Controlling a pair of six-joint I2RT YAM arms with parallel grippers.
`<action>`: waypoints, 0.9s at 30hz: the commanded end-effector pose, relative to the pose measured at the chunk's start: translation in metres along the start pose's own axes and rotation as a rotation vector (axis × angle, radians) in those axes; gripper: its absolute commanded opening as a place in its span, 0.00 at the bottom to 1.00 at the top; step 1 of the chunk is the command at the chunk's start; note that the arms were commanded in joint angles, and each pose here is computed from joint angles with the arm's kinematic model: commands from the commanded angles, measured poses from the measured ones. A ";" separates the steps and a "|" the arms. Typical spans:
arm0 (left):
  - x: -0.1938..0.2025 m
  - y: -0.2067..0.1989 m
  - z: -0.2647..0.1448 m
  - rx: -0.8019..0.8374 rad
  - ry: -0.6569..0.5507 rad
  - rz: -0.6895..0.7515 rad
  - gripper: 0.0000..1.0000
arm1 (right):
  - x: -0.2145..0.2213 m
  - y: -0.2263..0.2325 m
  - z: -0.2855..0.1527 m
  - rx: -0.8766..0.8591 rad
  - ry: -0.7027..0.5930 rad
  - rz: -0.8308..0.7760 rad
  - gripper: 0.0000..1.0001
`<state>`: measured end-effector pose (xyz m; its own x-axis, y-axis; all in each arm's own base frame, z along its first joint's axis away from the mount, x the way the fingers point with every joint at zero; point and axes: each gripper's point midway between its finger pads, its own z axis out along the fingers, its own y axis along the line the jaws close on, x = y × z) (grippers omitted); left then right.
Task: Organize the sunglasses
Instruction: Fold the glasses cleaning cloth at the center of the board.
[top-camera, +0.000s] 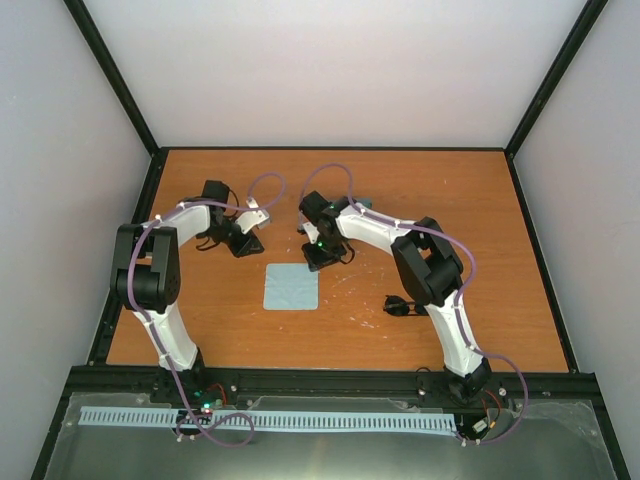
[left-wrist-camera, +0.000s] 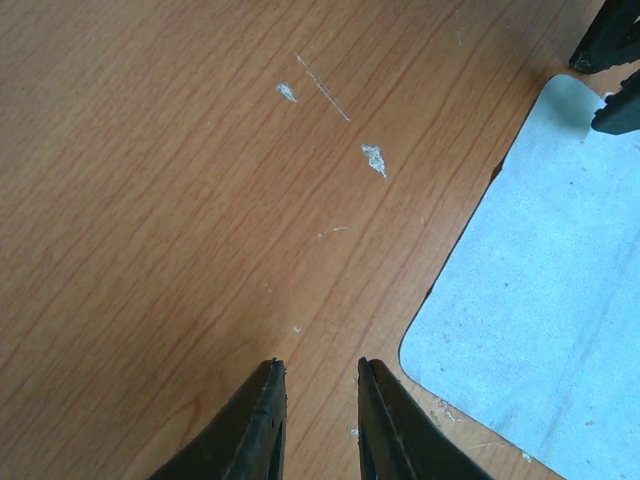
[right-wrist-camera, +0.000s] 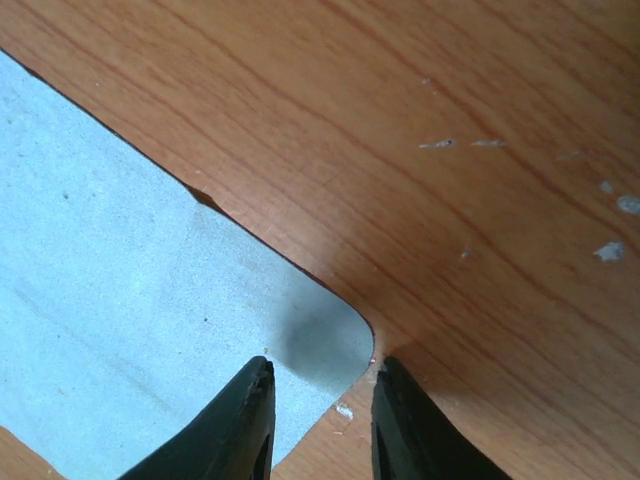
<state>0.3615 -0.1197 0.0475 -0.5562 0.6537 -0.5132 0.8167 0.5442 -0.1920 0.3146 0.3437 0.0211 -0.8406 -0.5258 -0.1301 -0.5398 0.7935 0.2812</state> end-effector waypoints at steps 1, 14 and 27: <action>-0.011 -0.002 -0.010 -0.014 -0.046 0.007 0.23 | 0.013 -0.003 0.019 0.026 0.045 0.011 0.24; 0.010 -0.037 0.011 0.076 0.038 0.060 0.27 | 0.020 -0.008 0.023 0.045 0.053 0.023 0.03; 0.018 -0.030 0.025 0.067 0.076 0.042 0.27 | 0.020 -0.009 0.018 0.054 0.037 0.027 0.03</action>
<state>0.3256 -0.1381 0.0275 -0.5408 0.7031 -0.4617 0.8395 0.4851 -0.2446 0.3168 0.3430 0.0166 -0.8515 -0.5024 -0.1501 -0.5241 0.8064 0.2738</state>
